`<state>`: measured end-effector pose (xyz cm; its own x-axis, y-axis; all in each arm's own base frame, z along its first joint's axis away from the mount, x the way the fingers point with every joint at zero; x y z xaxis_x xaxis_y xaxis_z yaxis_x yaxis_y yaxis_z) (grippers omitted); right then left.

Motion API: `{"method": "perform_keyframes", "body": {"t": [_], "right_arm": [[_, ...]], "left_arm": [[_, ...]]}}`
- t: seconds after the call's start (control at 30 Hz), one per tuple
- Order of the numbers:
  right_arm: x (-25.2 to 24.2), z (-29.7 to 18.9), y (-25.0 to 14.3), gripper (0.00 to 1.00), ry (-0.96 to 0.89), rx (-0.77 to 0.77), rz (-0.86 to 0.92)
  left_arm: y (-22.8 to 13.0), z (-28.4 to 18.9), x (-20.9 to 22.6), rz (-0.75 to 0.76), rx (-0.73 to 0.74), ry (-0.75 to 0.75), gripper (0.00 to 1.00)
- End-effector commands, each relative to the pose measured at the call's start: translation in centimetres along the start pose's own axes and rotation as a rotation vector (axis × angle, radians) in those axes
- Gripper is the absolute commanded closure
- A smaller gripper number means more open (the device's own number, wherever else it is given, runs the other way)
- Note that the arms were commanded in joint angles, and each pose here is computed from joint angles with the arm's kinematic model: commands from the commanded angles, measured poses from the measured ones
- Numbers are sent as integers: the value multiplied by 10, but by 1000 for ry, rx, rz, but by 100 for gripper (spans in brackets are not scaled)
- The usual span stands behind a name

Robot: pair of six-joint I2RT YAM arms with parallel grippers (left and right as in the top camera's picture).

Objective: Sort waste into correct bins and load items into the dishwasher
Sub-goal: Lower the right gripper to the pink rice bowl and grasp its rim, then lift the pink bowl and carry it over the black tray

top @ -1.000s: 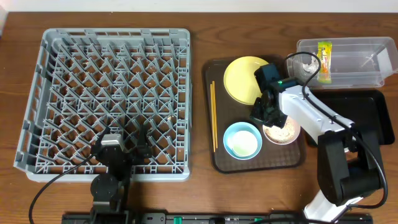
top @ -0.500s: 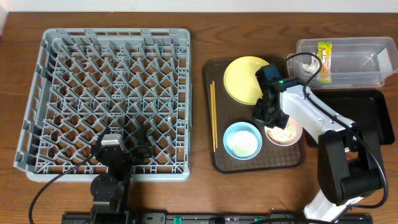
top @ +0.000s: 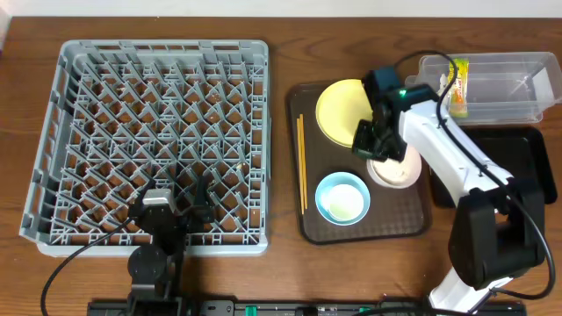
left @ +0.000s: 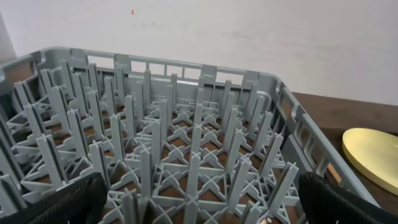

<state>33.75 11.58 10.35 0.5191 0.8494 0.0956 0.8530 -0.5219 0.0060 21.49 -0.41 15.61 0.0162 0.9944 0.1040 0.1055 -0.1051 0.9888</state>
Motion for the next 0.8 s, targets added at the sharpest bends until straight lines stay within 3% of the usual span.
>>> {"method": "perform_keyframes", "body": {"t": [0.0, 0.3, 0.77], "right_arm": [[11, -25, 11, 99, 47, -36, -62], [6, -85, 31, 99, 94, -109, -194], [-78, -148, 74, 99, 288, -184, -163]], "left_arm": [[-17, 1, 4, 16, 61, 32, 2], [-17, 1, 4, 16, 61, 32, 2], [-17, 1, 4, 16, 61, 32, 2]]}}
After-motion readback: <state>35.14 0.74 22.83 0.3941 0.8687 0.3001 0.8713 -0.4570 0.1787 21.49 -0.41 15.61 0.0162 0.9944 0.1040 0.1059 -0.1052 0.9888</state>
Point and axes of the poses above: each gripper's point midway between its finger pads, its own z axis out along the fingers, its own x axis along the line the jaws close on, y = z × x, the point moved 3 cm from there along -z, back along the fingers, and after that the axes turned 14 degrees about z, right-handed, at the moved point
